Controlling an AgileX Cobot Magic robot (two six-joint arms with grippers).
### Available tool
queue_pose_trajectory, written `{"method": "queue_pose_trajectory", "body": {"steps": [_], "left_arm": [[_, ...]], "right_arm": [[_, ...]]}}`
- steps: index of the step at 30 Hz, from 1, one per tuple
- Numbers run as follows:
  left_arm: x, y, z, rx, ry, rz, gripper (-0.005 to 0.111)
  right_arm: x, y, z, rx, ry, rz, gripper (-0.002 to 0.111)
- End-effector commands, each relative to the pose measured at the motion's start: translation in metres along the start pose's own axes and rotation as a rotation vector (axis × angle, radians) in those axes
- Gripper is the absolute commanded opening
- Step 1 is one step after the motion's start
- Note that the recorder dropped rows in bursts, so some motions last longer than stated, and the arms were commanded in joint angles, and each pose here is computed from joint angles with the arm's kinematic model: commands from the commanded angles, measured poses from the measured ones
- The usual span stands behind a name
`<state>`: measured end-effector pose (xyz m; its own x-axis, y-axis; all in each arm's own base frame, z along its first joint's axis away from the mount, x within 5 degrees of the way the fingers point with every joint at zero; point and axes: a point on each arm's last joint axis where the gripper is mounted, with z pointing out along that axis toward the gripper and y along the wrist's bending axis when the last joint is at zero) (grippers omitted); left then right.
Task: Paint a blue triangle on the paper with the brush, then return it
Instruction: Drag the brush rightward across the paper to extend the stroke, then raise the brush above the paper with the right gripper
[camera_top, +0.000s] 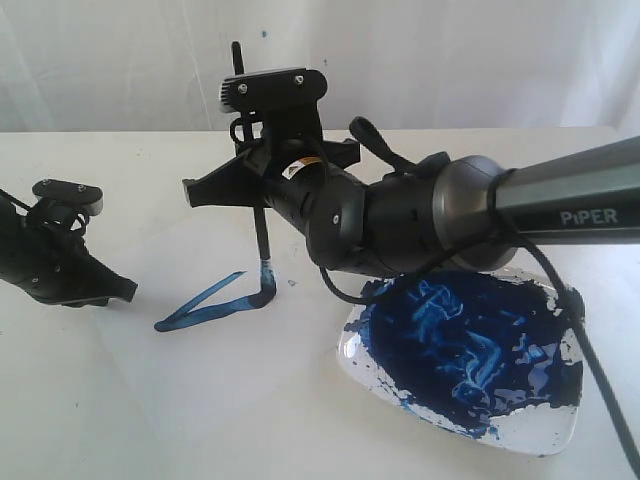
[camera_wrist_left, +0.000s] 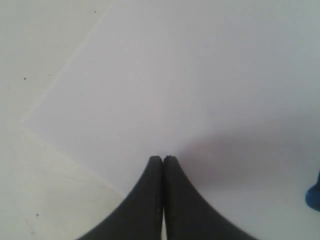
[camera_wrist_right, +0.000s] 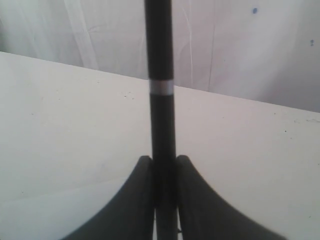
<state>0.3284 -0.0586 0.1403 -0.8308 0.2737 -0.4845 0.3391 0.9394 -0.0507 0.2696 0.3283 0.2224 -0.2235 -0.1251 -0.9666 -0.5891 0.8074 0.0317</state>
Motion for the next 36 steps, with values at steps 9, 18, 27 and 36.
{"method": "queue_pose_trajectory", "body": {"steps": [9,18,27,36], "left_arm": [[-0.001,-0.002,-0.001,0.011,0.003,-0.003,0.000],[-0.001,-0.002,-0.001,0.011,0.003,-0.003,0.000],[-0.001,-0.002,-0.001,0.011,0.003,-0.003,0.000],[-0.001,-0.002,-0.001,0.011,0.003,-0.003,0.000]], "right_arm": [[-0.015,-0.002,-0.008,0.012,-0.033,-0.061,0.000],[-0.025,-0.006,-0.010,0.056,-0.119,0.007,0.000],[-0.030,-0.001,-0.010,-0.009,-0.205,0.076,0.000],[-0.020,0.000,-0.001,-0.009,-0.206,0.122,0.000]]}}
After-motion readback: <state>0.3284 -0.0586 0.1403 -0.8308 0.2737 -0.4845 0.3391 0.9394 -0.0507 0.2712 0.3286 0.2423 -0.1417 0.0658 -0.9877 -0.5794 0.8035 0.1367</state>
